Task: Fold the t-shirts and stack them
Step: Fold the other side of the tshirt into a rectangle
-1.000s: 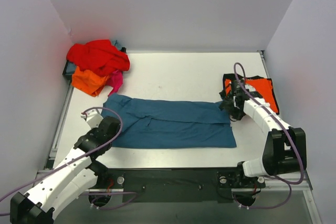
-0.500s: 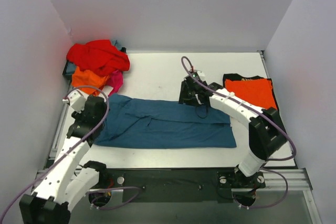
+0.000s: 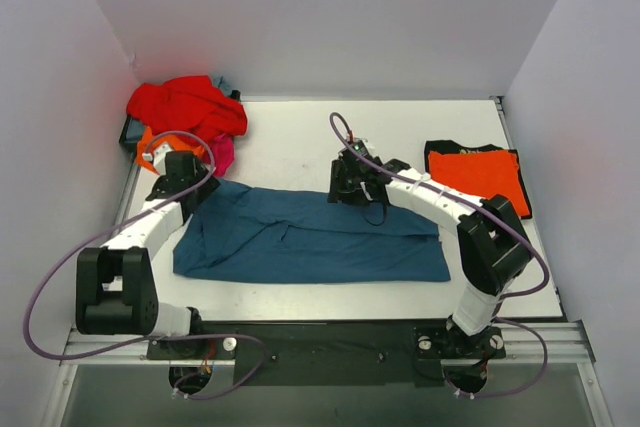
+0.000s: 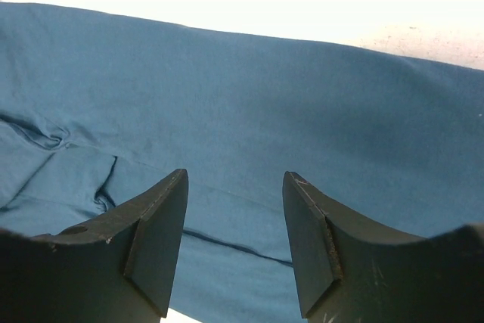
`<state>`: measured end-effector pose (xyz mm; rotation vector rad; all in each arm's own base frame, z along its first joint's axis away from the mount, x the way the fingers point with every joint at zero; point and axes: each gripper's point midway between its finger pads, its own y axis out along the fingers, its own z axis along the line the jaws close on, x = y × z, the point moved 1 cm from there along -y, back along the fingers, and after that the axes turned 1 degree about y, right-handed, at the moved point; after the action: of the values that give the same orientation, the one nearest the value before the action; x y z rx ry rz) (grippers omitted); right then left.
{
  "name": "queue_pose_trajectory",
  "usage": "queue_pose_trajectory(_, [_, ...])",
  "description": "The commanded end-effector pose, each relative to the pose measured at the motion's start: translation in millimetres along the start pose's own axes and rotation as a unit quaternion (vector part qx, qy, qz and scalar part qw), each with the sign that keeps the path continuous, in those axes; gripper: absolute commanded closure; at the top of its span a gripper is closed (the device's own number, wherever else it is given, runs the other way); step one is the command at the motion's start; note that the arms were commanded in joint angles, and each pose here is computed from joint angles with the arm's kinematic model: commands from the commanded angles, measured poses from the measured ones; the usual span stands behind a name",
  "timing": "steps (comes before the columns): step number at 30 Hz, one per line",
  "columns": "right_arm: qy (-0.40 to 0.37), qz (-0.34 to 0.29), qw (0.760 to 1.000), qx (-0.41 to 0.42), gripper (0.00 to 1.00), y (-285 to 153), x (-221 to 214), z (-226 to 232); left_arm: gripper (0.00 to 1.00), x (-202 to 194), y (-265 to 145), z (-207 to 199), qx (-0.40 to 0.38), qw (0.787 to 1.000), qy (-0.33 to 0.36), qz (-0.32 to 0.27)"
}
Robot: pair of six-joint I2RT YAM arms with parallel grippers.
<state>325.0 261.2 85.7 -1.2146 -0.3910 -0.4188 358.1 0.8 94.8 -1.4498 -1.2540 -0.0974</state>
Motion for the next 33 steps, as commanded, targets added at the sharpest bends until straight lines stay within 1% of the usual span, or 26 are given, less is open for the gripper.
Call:
queue_pose_trajectory(1, [-0.002,-0.012,1.000,0.016,0.52,0.7,12.4,8.4,0.27,34.8,18.2,-23.3,-0.063,0.998,-0.010,-0.021])
queue_pose_trajectory(2, [-0.003,-0.011,1.000,0.017,0.52,1.2,12.9,8.6,0.27,33.9,23.7,-23.8,-0.066,0.998,-0.003,-0.014])
queue_pose_trajectory(5, [-0.004,-0.010,1.000,0.019,0.52,3.0,15.0,9.2,0.28,48.8,30.0,-41.0,-0.094,0.995,0.021,-0.028])
queue_pose_trajectory(6, [-0.003,-0.009,1.000,0.019,0.52,3.8,15.1,8.2,0.28,47.3,33.3,-42.6,-0.095,0.995,0.025,-0.023])
queue_pose_trajectory(8, [-0.002,-0.007,1.000,0.022,0.52,4.6,15.9,9.1,0.28,58.9,36.9,-43.7,-0.080,0.996,0.034,-0.034])
queue_pose_trajectory(9, [-0.002,-0.005,1.000,0.022,0.55,5.5,15.2,8.8,0.31,70.6,39.3,-42.0,-0.062,0.996,0.037,-0.054])
queue_pose_trajectory(10, [0.000,-0.005,1.000,0.022,0.56,5.9,16.1,8.1,0.35,73.2,40.5,-41.2,-0.057,0.996,0.036,-0.059])
queue_pose_trajectory(12, [0.003,-0.003,1.000,0.021,0.57,8.0,16.4,5.9,0.46,74.0,47.4,-44.8,-0.060,0.996,0.038,-0.058])
queue_pose_trajectory(13, [0.004,-0.003,1.000,0.020,0.58,8.1,16.8,5.4,0.56,71.8,54.8,-53.2,-0.072,0.996,0.043,-0.044])
queue_pose_trajectory(14, [0.007,-0.003,1.000,0.018,0.58,9.8,17.6,3.0,0.59,62.6,58.4,-53.1,-0.067,0.996,0.049,-0.020])
queue_pose_trajectory(15, [0.010,-0.002,1.000,0.018,0.59,10.0,17.2,2.7,0.63,57.9,67.7,-64.9,-0.075,0.996,0.056,-0.003])
queue_pose_trajectory(16, [0.014,-0.003,1.000,0.018,0.59,10.0,19.7,0.2,0.64,50.9,71.1,-66.4,-0.066,0.996,0.062,0.017])
queue_pose_trajectory(17, [0.019,-0.004,1.000,0.018,0.59,10.3,21.0,-1.3,0.68,38.2,78.8,-80.9,-0.067,0.994,0.074,0.034])
queue_pose_trajectory(18, [0.021,-0.006,1.000,0.020,0.59,9.9,22.0,-1.6,0.71,39.8,78.3,-91.7,-0.068,0.994,0.075,0.038])
queue_pose_trajectory(19, [0.027,-0.007,0.999,0.020,0.59,9.8,24.5,-3.9,0.72,23.4,86.4,-98.6,-0.067,0.993,0.084,0.055])
queue_pose_trajectory(20, [0.029,-0.006,0.999,0.021,0.59,9.4,24.3,-3.9,0.72,19.4,87.6,-111.5,-0.077,0.992,0.080,0.060])
queue_pose_trajectory(21, [0.033,-0.010,0.999,0.022,0.59,8.9,27.1,-5.6,0.73,8.4,97.1,-114.2,-0.077,0.991,0.079,0.075])
queue_pose_trajectory(22, [0.034,-0.009,0.999,0.024,0.59,8.3,27.0,-5.6,0.73,5.4,96.8,-132.2,-0.102,0.989,0.071,0.081])
queue_pose_trajectory(23, [0.037,-0.010,0.999,0.023,0.59,7.8,27.7,-7.5,0.74,-3.7,106.0,-137.3,-0.108,0.988,0.069,0.092])
queue_pose_trajectory(24, [0.038,-0.011,0.999,0.022,0.59,7.1,28.6,-8.5,0.74,-9.9,110.8,-155.7,-0.129,0.984,0.068,0.103])
queue_pose_trajectory(25, [0.041,-0.012,0.999,0.021,0.59,6.9,29.6,-11.5,0.74,-9.5,113.3,-162.4,-0.133,0.983,0.069,0.102])
queue_pose_trajectory(26, [0.041,-0.013,0.999,0.022,0.59,6.1,30.3,-11.7,0.74,-13.5,110.9,-181.1,-0.154,0.979,0.071,0.113])
queue_pose_trajectory(29, [0.048,-0.013,0.999,0.022,0.59,5.2,31.7,-17.0,0.74,-4.1,107.8,-202.7,-0.183,0.975,0.068,0.104])
queue_pose_trajectory(30, [0.047,-0.014,0.999,0.022,0.59,4.7,31.8,-17.6,0.74,6.2,105.5,-208.3,-0.197,0.974,0.063,0.092])
queue_pose_trajectory(33, [0.051,-0.016,0.998,0.023,0.59,3.0,32.1,-21.1,0.74,26.4,96.7,-210.8,-0.216,0.971,0.063,0.078])
